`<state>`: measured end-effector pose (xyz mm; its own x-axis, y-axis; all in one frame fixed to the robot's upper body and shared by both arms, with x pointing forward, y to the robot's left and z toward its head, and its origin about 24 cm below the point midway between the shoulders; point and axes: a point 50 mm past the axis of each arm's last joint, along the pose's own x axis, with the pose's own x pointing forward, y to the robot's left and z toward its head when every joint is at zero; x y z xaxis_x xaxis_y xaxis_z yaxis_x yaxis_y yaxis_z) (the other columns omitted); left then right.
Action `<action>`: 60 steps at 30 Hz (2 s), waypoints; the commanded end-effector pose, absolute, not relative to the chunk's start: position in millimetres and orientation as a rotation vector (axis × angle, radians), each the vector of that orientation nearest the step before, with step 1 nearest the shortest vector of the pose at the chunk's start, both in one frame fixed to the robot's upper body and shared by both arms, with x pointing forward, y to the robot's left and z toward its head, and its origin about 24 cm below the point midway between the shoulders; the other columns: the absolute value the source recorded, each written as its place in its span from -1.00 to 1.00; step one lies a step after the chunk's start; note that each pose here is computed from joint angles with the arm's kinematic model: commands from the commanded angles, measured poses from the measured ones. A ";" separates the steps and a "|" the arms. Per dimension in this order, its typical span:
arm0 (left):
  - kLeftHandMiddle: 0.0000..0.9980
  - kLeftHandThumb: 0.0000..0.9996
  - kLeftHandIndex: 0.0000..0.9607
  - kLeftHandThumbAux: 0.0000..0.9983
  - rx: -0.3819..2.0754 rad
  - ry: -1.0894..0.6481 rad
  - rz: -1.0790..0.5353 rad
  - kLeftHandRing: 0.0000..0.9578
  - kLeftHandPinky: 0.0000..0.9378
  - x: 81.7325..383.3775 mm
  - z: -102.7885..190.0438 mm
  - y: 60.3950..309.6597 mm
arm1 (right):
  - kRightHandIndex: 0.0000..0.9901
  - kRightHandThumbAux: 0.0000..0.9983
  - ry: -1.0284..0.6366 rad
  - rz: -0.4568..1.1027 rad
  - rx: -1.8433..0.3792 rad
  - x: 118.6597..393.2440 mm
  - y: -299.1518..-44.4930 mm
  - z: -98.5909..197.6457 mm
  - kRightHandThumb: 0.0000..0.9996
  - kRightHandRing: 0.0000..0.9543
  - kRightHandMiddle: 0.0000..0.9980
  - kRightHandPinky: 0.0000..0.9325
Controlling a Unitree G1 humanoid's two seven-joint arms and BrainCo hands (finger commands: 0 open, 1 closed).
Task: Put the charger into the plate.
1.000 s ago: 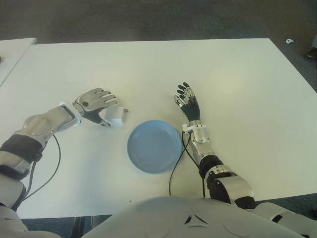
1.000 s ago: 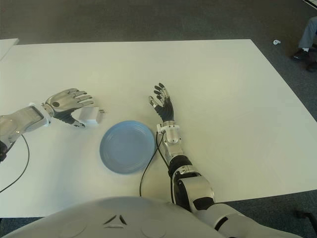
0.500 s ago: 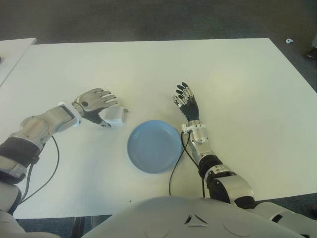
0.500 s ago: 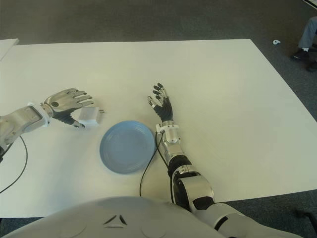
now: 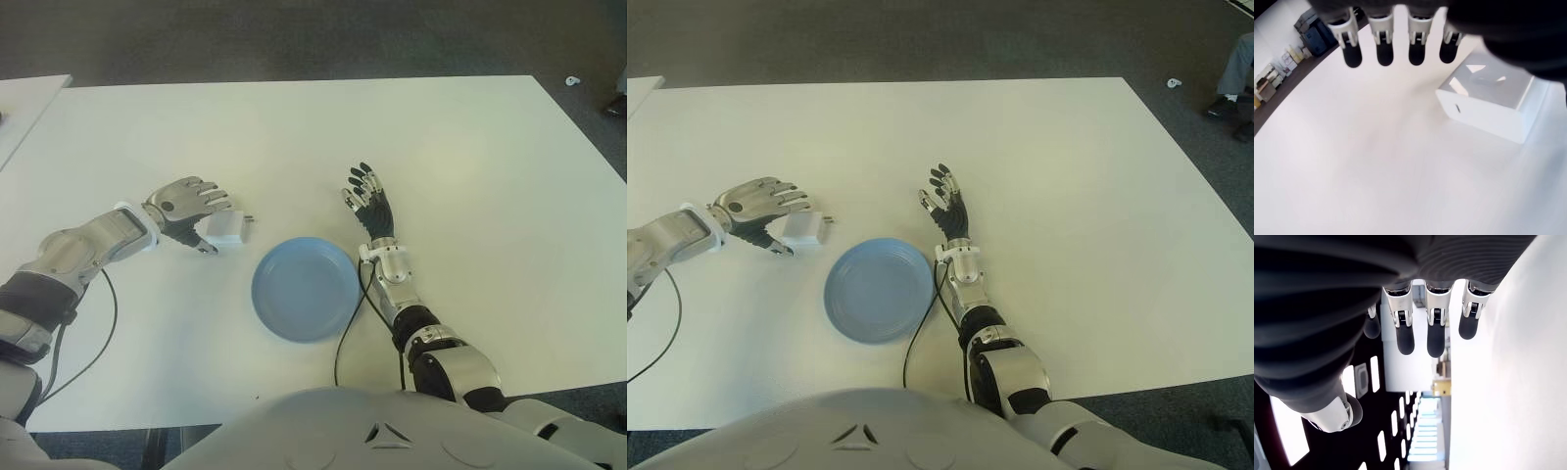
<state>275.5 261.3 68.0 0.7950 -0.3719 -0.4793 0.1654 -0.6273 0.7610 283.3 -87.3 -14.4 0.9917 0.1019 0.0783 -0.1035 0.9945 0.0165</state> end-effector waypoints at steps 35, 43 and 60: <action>-0.90 -0.41 -0.98 -0.36 1.963 -0.031 -0.822 -1.00 -1.00 280.0 45.9 269.5 | -0.95 0.33 0.105 0.085 0.030 252.7 -81.5 -49.8 -0.71 -0.64 -0.64 -0.68; -0.87 -0.38 -0.96 -0.33 1.920 -0.064 -0.827 -0.97 -1.00 279.7 42.3 270.7 | -0.95 0.34 0.105 0.080 0.030 250.8 -78.6 -49.5 -0.72 -0.63 -0.63 -0.69; -0.80 -0.44 -0.92 -0.31 1.761 -0.149 -0.749 -0.89 -1.00 277.9 39.9 269.9 | -0.91 0.33 0.092 0.078 0.040 248.6 -72.9 -46.1 -0.74 -0.60 -0.60 -0.65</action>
<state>280.5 269.6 43.8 0.7840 -0.4594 -0.4175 0.2603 -0.3673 0.8929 281.3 -88.8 -12.7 0.9931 0.0883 0.0772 -0.0869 0.9960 -0.0207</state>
